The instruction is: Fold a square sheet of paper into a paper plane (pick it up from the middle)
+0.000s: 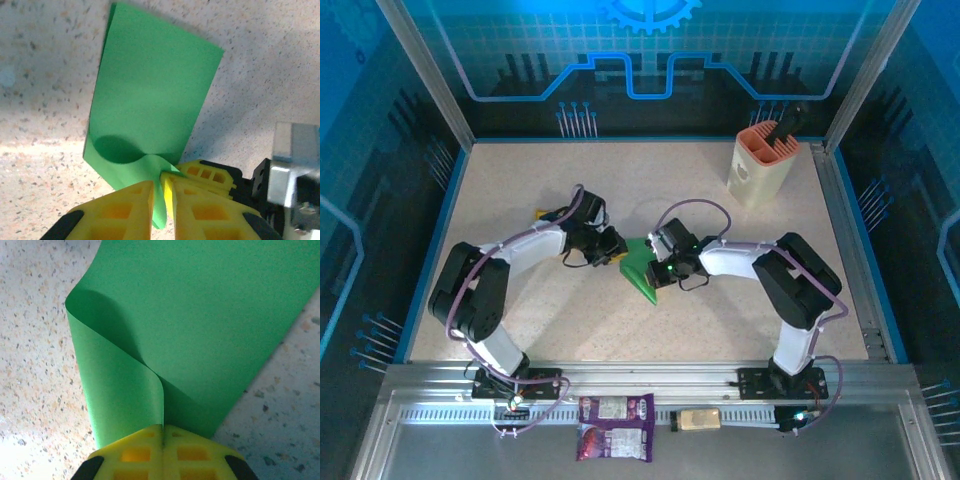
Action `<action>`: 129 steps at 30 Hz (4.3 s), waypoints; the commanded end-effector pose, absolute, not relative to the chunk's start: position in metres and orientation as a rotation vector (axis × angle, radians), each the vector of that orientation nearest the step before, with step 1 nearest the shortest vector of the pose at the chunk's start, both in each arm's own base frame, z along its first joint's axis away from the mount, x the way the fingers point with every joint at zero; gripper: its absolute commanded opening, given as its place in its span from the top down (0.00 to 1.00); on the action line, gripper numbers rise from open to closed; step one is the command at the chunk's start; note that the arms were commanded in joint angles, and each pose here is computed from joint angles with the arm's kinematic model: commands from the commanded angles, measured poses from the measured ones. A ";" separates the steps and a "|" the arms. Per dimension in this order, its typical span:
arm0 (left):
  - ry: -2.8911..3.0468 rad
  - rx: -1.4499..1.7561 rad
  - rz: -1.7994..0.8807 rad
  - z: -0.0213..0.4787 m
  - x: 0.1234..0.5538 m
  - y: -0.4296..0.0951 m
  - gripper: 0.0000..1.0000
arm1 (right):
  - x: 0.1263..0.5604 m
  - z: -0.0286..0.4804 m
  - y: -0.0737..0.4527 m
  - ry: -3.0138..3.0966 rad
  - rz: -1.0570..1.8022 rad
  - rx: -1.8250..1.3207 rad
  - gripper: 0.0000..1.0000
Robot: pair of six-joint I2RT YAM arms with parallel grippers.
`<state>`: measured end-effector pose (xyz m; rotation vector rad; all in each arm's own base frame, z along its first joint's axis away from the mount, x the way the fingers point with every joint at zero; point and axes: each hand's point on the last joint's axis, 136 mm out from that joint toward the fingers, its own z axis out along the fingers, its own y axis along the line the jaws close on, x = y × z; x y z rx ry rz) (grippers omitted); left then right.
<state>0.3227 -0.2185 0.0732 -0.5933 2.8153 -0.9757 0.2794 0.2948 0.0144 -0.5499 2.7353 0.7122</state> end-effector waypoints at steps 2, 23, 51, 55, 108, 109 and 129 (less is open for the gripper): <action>2.793 -0.662 -1.099 0.076 0.312 -0.240 0.84 | 0.275 -0.008 0.291 2.830 0.661 -0.493 1.00; 2.869 -0.839 -1.016 0.022 0.290 -0.243 0.94 | 0.276 -0.012 0.290 2.861 0.614 -0.523 1.00; 2.936 -0.880 -0.896 -0.007 0.281 -0.232 0.95 | 0.282 0.010 0.298 2.830 0.653 -0.531 0.87; 2.948 -0.897 -0.863 -0.012 0.279 -0.228 0.96 | 0.286 0.032 0.301 2.798 0.672 -0.525 0.76; 2.946 -0.898 -0.903 -0.015 0.277 -0.231 0.96 | 0.254 0.025 0.327 2.841 0.932 -0.419 0.97; 2.946 -0.896 -0.904 -0.015 0.278 -0.231 0.96 | 0.253 0.025 0.327 2.840 0.936 -0.423 0.97; 2.947 -0.895 -0.906 -0.016 0.278 -0.231 0.96 | 0.262 0.024 0.319 2.820 0.858 -0.393 0.96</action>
